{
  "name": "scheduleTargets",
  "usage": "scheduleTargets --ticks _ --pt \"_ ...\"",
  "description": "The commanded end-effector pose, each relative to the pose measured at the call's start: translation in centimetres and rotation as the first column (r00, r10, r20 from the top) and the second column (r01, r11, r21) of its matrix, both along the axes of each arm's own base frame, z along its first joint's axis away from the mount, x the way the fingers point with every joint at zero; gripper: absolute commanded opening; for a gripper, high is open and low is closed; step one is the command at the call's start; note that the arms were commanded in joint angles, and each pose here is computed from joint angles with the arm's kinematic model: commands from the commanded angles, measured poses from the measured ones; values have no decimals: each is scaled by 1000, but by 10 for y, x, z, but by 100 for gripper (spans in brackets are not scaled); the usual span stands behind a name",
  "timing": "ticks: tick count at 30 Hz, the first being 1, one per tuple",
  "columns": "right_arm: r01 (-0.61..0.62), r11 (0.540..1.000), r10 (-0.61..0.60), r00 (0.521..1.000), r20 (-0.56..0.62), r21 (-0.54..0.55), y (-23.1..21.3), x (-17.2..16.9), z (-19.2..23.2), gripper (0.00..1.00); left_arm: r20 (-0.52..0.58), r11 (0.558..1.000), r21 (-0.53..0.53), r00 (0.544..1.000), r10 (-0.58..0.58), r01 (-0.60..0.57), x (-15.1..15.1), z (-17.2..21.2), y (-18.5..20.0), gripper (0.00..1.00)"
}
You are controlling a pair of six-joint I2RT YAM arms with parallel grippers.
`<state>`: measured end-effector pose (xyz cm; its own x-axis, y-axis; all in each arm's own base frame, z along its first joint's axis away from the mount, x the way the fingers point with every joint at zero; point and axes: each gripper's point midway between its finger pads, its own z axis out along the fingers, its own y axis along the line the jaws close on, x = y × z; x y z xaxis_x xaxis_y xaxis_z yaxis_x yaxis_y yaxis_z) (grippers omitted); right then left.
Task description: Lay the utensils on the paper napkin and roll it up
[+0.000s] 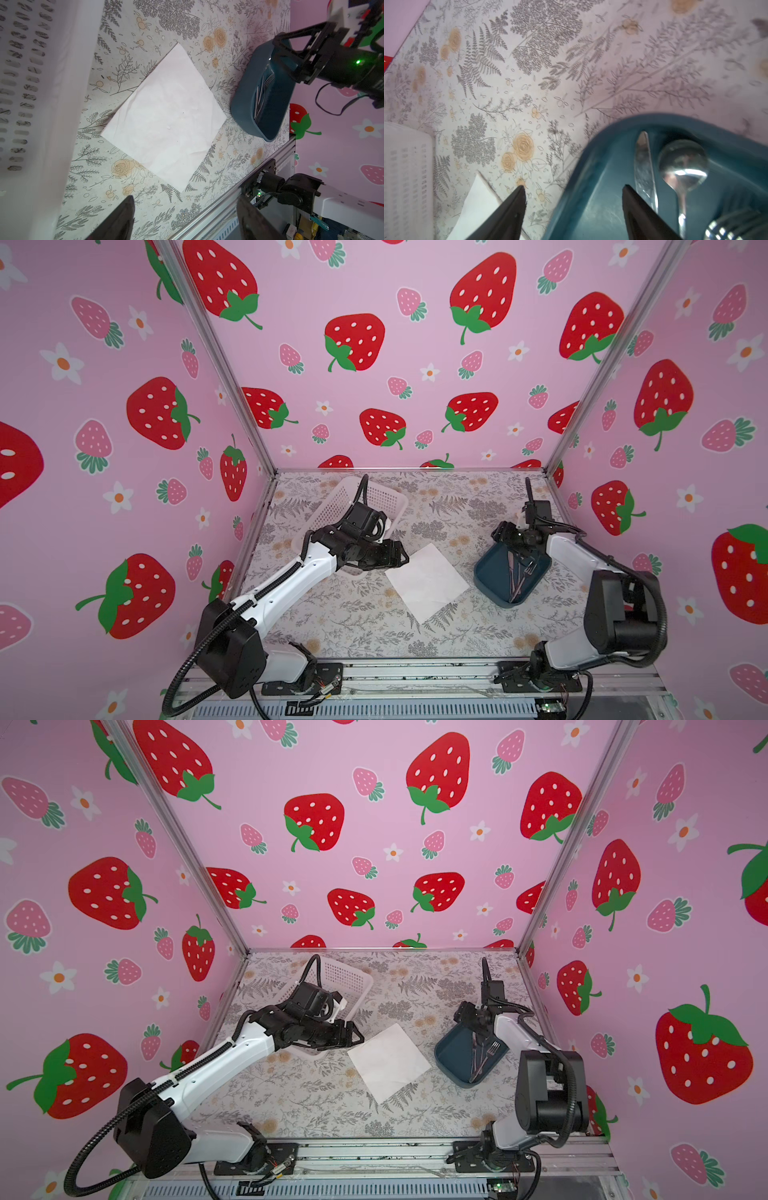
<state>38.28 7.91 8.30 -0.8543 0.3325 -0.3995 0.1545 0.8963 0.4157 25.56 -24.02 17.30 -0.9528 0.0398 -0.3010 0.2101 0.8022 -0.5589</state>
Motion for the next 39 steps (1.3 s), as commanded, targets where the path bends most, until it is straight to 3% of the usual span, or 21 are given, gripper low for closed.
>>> scheduleTargets --ticks 1,6,9,15,19,26,36,39 --pt "-161 986 160 986 39 39 25 19 2 71 45 1000 8 999 -4 4 -1 12 4 79" --pt "-299 954 299 954 33 19 65 33 0 70 53 1000 28 999 -7 6 1 10 6 79" --pt "-321 946 322 947 15 -45 74 32 3 71 58 999 31 998 -17 15 3 12 4 79" --pt "-182 940 185 983 -18 -290 22 10 23 70 68 999 23 997 -27 26 6 15 1 79" --pt "-66 912 56 998 -35 -406 -26 -16 29 62 66 999 12 997 -46 46 5 17 -2 79" --pt "-128 899 73 987 -145 -419 -44 -41 2 40 39 993 -25 993 -112 113 -2 17 -19 79" --pt "-262 884 160 948 -275 -388 -36 -40 -33 22 43 993 -12 992 -120 121 -9 15 -21 80" --pt "-276 878 161 940 -302 -390 -37 -40 -41 21 44 993 -9 992 -116 117 -9 16 -20 80"
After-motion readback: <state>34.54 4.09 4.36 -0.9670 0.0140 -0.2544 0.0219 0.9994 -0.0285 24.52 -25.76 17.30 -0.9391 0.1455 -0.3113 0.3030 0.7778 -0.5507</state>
